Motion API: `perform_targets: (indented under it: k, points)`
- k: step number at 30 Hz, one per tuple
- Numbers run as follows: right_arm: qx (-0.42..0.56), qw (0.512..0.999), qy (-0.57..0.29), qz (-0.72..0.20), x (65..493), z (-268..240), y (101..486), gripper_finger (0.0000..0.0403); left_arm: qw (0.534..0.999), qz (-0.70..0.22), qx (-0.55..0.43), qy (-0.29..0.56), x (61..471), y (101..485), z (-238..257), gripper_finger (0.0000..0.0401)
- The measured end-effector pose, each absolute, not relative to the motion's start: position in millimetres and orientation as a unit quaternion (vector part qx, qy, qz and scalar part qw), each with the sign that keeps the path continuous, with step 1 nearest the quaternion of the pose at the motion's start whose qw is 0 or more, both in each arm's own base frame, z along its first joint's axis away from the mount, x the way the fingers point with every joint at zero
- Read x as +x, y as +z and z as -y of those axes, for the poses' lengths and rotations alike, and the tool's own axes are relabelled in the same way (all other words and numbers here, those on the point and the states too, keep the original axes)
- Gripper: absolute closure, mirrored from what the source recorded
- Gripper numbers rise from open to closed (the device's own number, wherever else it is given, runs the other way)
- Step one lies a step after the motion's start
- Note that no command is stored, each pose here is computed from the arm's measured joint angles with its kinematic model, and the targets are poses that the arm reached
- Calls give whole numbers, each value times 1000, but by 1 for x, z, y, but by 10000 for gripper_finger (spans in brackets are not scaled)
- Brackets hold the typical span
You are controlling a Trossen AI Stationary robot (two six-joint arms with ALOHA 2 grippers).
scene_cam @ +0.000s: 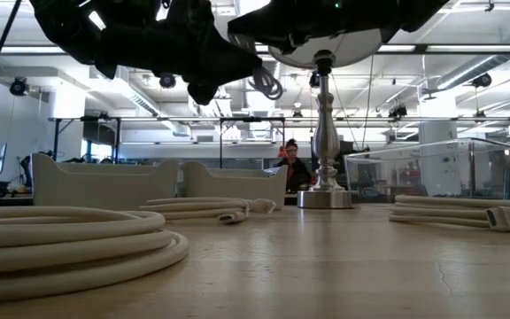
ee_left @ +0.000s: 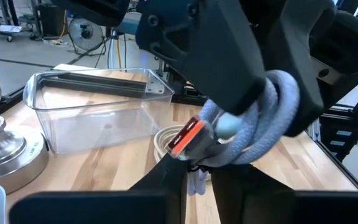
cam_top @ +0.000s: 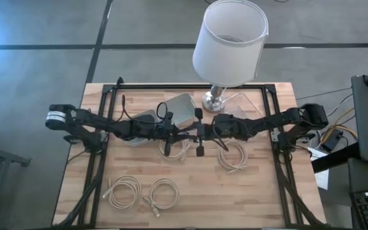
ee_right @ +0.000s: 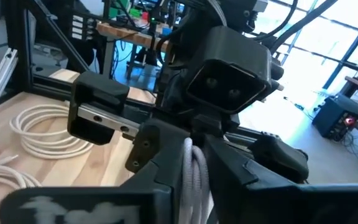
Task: Pick & Place USB Port
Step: Put the purple USB cable into the left white bin
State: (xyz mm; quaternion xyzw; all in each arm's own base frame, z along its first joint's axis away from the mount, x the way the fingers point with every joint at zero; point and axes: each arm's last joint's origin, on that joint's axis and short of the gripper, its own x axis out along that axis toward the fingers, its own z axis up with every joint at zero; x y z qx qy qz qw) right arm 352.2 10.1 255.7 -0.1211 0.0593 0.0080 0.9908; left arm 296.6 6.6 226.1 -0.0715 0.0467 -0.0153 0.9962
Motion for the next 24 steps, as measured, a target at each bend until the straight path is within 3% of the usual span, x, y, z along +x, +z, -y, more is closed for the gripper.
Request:
perform_targets:
  k: [4, 11, 24]
  points:
    - [-122, 990, 10, -74, 351, -10, 254, 296, 995, -68, -72, -11, 296, 222, -7, 337]
    - [-121, 987, 15, -106, 344, -11, 256, 253, 988, -123, -90, 5, 292, 213, -8, 349]
    - [-29, 977, 20, -212, 308, -18, 269, 239, 916, -338, -102, 191, 234, 258, -19, 346]
